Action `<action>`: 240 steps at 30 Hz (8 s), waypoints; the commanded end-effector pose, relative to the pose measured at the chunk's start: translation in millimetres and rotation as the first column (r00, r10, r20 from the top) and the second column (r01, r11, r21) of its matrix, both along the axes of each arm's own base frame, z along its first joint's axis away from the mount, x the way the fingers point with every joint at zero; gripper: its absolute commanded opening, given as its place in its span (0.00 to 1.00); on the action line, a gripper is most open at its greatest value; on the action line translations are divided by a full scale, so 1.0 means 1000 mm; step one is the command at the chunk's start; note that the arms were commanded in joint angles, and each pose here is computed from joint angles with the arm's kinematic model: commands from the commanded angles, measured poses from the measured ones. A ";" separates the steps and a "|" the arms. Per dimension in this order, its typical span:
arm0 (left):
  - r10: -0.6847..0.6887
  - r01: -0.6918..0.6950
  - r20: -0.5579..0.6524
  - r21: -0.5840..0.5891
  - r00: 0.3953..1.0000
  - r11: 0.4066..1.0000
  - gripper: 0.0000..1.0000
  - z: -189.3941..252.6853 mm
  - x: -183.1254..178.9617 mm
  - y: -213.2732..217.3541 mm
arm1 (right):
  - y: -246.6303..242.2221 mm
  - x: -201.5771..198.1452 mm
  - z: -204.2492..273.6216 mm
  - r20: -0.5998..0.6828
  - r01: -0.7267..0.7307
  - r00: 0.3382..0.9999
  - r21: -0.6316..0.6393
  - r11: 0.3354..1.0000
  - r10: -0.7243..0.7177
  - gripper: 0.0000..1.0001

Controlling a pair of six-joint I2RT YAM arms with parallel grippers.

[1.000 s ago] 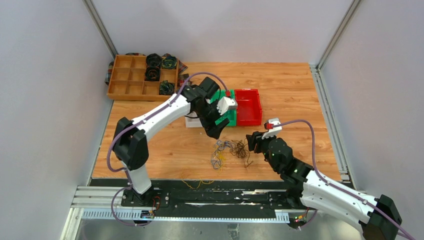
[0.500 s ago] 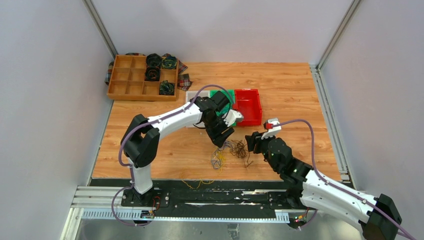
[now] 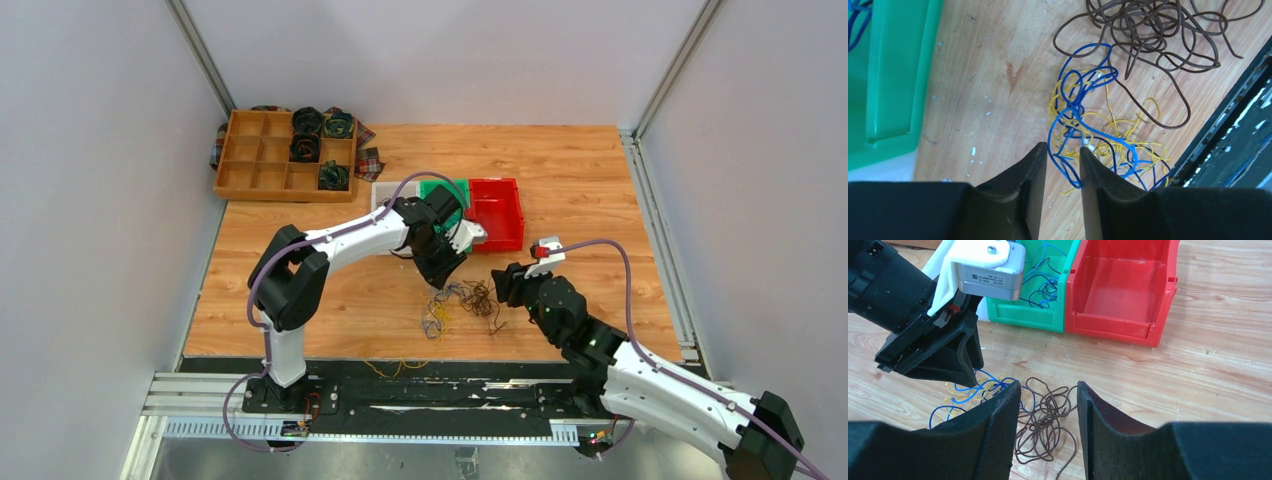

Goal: Untangle the cables
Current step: Untie the cable, then place the cable in the bin, then untie the cable.

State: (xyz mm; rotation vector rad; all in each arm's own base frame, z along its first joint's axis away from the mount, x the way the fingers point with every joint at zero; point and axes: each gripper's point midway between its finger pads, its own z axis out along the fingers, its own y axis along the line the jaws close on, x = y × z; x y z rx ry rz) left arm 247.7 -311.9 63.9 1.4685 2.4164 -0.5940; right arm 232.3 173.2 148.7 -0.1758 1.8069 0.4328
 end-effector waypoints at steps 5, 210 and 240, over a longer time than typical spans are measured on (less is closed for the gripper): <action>-0.021 0.022 0.060 -0.021 0.998 1.000 0.07 0.027 0.007 0.000 | -0.005 0.000 -0.002 -0.004 0.018 1.000 0.006 1.000 -0.018 0.42; -0.014 0.014 0.515 0.005 0.857 1.000 0.75 0.110 0.175 -0.019 | -0.018 0.011 0.010 0.002 0.111 0.994 0.020 0.994 -0.111 0.57; -0.191 0.191 -0.007 -0.020 0.982 0.981 0.78 0.016 -0.023 0.007 | -0.017 -0.013 -0.020 -0.100 0.004 0.995 -0.040 0.999 -0.008 0.56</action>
